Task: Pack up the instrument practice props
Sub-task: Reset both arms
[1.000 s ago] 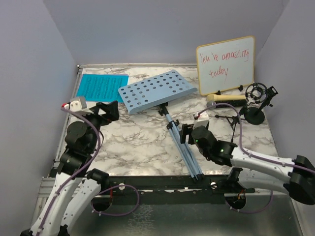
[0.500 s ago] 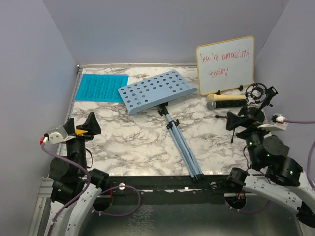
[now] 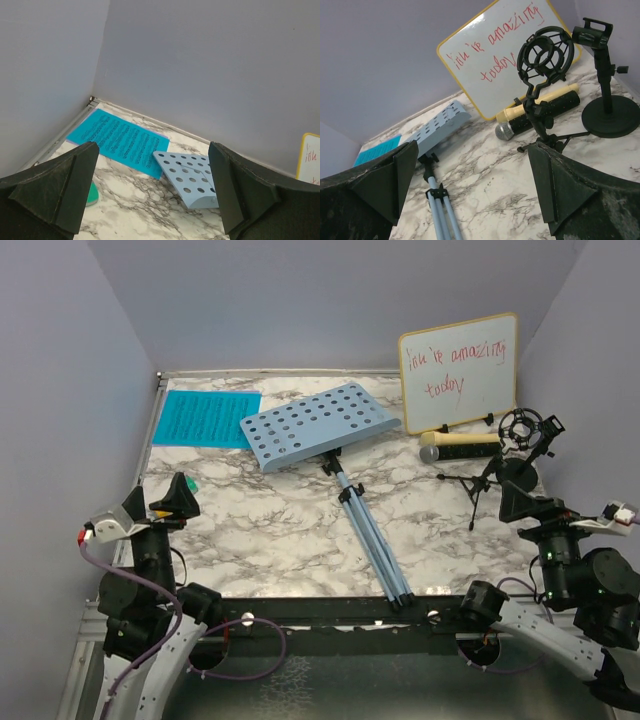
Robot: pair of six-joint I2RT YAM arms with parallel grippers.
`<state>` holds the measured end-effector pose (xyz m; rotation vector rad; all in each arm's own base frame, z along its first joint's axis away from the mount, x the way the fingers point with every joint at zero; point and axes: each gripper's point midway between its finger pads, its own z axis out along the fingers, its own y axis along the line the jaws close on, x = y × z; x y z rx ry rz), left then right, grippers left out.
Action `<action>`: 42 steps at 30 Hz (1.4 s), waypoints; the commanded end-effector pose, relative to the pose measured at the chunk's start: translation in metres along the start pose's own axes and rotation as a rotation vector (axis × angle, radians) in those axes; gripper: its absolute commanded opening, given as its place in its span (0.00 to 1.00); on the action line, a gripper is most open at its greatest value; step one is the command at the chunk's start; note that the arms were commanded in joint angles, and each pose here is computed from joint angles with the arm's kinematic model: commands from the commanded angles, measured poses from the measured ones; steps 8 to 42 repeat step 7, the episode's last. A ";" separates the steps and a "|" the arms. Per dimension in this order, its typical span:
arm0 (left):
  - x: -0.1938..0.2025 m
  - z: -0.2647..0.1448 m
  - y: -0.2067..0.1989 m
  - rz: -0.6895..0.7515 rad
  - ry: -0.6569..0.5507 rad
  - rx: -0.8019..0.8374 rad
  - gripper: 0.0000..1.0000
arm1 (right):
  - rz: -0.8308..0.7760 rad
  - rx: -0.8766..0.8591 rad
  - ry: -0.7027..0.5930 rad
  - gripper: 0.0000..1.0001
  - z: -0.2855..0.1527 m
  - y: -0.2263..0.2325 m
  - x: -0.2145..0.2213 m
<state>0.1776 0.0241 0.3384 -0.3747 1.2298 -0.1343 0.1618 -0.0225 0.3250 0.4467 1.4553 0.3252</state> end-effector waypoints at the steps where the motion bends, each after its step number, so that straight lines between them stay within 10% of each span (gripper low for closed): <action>1: -0.003 -0.002 0.008 0.021 -0.014 -0.034 0.99 | -0.036 -0.014 0.011 1.00 0.000 0.001 0.005; 42: -0.004 -0.002 0.008 0.021 -0.016 -0.031 0.99 | -0.059 -0.021 0.017 1.00 0.002 0.005 0.007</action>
